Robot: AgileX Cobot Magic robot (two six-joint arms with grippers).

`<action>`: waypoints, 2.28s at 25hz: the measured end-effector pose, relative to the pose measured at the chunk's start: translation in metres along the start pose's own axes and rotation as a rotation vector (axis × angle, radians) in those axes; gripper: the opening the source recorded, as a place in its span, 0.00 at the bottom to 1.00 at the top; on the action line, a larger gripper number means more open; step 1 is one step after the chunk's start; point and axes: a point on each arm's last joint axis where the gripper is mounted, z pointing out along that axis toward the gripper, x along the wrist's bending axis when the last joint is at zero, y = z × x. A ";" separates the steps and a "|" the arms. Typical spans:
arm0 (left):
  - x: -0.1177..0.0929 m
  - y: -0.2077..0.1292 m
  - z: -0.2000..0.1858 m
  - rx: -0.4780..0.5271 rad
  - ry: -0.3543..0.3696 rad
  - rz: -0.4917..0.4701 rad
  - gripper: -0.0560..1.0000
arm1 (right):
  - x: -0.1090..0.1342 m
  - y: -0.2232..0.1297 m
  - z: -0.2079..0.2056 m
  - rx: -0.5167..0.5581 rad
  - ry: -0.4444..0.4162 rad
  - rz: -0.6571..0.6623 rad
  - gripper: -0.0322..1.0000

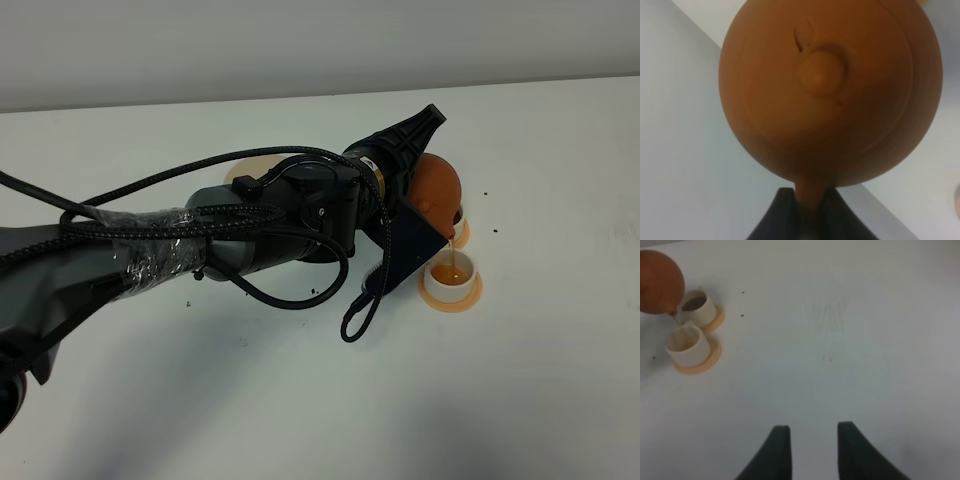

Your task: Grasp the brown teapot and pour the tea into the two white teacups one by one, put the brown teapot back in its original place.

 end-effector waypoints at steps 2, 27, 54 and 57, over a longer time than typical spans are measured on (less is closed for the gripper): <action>0.000 0.000 0.000 -0.001 0.001 0.000 0.17 | 0.000 0.000 0.000 0.000 0.000 0.000 0.27; 0.003 0.001 0.000 -0.006 0.028 0.079 0.17 | 0.000 0.000 0.000 0.000 0.000 0.000 0.27; 0.004 0.001 0.000 -0.005 0.039 0.175 0.17 | 0.000 0.000 0.000 0.000 0.000 0.000 0.27; 0.004 0.001 0.000 -0.007 0.041 0.176 0.17 | 0.000 0.000 0.000 0.000 0.000 0.000 0.27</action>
